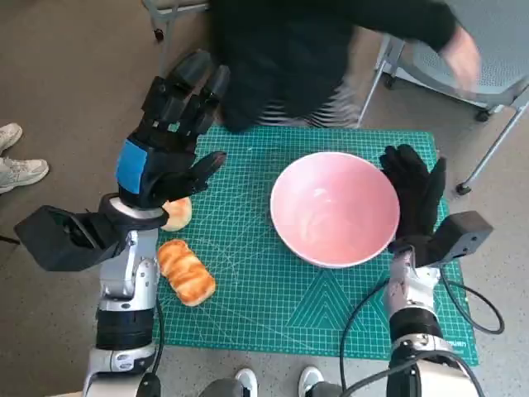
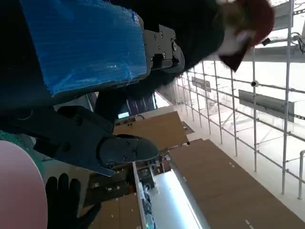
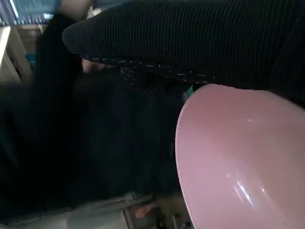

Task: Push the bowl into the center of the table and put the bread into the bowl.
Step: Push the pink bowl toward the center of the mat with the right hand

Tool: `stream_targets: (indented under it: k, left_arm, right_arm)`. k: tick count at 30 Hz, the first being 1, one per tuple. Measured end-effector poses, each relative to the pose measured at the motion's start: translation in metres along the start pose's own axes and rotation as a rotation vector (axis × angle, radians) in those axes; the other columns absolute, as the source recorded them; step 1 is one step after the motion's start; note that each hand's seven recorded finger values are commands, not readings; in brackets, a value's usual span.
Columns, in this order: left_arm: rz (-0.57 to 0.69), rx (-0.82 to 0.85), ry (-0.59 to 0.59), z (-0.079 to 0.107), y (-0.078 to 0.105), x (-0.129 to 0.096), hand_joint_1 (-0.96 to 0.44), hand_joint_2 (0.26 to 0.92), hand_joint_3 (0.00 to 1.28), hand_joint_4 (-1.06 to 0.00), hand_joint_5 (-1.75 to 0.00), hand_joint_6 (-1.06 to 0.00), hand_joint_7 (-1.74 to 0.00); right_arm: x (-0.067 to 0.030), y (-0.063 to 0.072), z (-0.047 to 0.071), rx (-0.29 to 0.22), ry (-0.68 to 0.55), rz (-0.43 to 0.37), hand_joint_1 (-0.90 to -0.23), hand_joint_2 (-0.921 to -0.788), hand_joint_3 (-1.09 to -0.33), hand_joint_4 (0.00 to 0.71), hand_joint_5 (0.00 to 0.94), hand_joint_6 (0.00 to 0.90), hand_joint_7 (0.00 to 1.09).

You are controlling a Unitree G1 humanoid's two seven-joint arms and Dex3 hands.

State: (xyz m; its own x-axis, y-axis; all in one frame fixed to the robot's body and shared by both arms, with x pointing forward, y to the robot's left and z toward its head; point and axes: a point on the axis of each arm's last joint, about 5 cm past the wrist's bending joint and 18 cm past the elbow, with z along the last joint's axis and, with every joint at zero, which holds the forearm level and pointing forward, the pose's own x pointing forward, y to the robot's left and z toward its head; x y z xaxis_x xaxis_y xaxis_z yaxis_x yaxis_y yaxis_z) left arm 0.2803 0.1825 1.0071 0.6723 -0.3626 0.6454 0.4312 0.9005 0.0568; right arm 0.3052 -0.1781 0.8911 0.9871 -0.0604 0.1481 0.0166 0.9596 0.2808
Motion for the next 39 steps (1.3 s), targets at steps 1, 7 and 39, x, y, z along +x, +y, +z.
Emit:
stream_targets:
  k: [1, 7, 39]
  left_arm:
    - [0.004, 0.007, 0.001, 0.000, 0.001, -0.001, -0.45, 0.921, 0.33, -0.15, -0.03, 0.00, -0.45]
    - [0.003, 0.024, 0.008, 0.000, 0.000, -0.001, -0.45, 0.921, 0.34, -0.15, -0.03, 0.00, -0.45]
    - [0.023, 0.031, 0.008, 0.000, -0.003, -0.004, -0.45, 0.921, 0.36, -0.15, -0.02, 0.00, -0.43]
  right_arm:
    - [0.0011, 0.003, 0.000, 0.006, 0.010, 0.008, -0.579, -0.921, -0.873, 0.078, 0.003, 0.019, 0.42]
    - [0.0072, 0.019, 0.000, 0.022, 0.035, 0.054, -0.586, -0.921, -0.842, 0.075, 0.001, 0.011, 0.42]
    - [0.0174, 0.016, 0.016, -0.026, -0.011, 0.102, -0.592, -0.921, -0.856, 0.077, 0.001, 0.019, 0.40]
